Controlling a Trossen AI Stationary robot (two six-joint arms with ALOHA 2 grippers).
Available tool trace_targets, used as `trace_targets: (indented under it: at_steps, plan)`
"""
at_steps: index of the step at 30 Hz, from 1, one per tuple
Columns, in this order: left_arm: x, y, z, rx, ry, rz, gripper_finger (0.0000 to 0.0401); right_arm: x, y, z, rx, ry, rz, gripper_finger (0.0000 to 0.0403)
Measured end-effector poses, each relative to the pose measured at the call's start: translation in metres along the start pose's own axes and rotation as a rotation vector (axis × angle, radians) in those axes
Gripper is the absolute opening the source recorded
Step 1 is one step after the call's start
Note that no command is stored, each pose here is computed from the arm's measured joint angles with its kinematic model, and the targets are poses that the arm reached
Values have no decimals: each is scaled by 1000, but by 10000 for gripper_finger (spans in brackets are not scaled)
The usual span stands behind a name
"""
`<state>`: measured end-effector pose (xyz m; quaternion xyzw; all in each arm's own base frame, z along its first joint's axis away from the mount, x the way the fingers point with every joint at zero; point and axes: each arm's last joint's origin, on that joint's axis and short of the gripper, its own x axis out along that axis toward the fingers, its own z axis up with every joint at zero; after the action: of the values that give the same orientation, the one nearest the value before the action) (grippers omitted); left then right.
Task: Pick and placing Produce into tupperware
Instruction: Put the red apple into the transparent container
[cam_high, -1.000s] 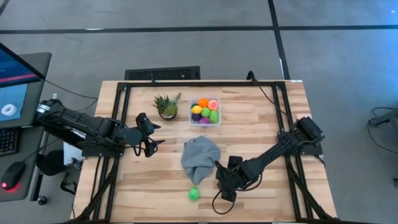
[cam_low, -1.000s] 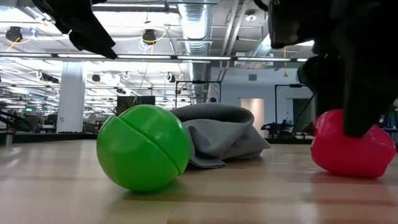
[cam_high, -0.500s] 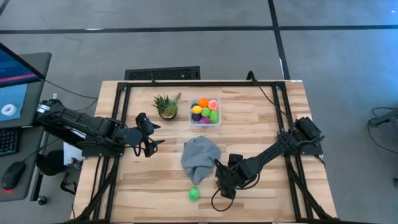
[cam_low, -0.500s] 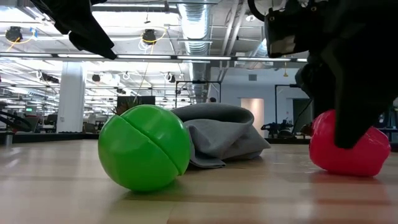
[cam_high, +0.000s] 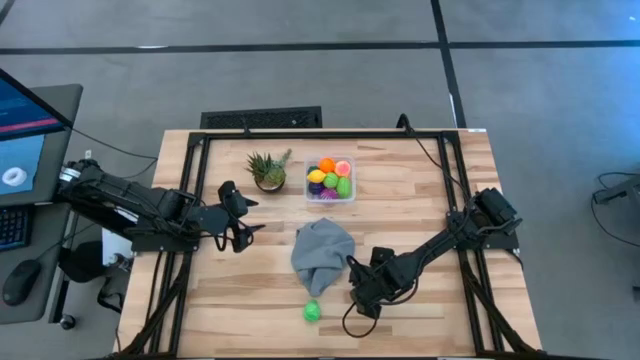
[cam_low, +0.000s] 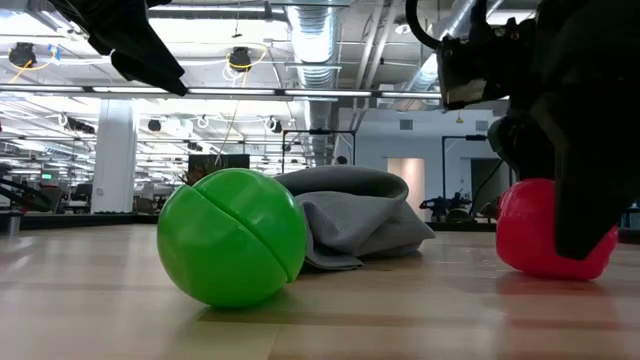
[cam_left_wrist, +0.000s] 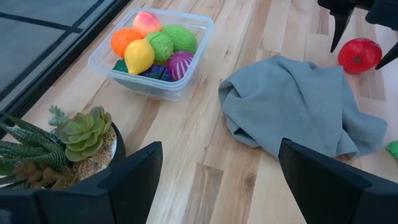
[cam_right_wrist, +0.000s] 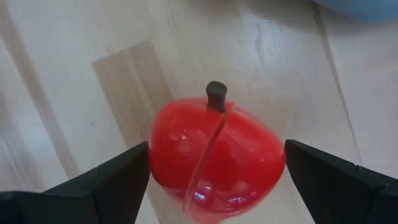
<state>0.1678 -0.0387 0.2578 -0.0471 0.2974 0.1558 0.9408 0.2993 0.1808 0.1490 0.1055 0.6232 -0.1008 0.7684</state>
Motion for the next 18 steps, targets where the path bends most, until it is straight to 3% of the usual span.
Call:
trace_targets:
  at_steps: [18]
  plan:
    - [0, 0, 0, -17, 0, 1, 311, 17, 1, 0, 16, 36, -22, 385]
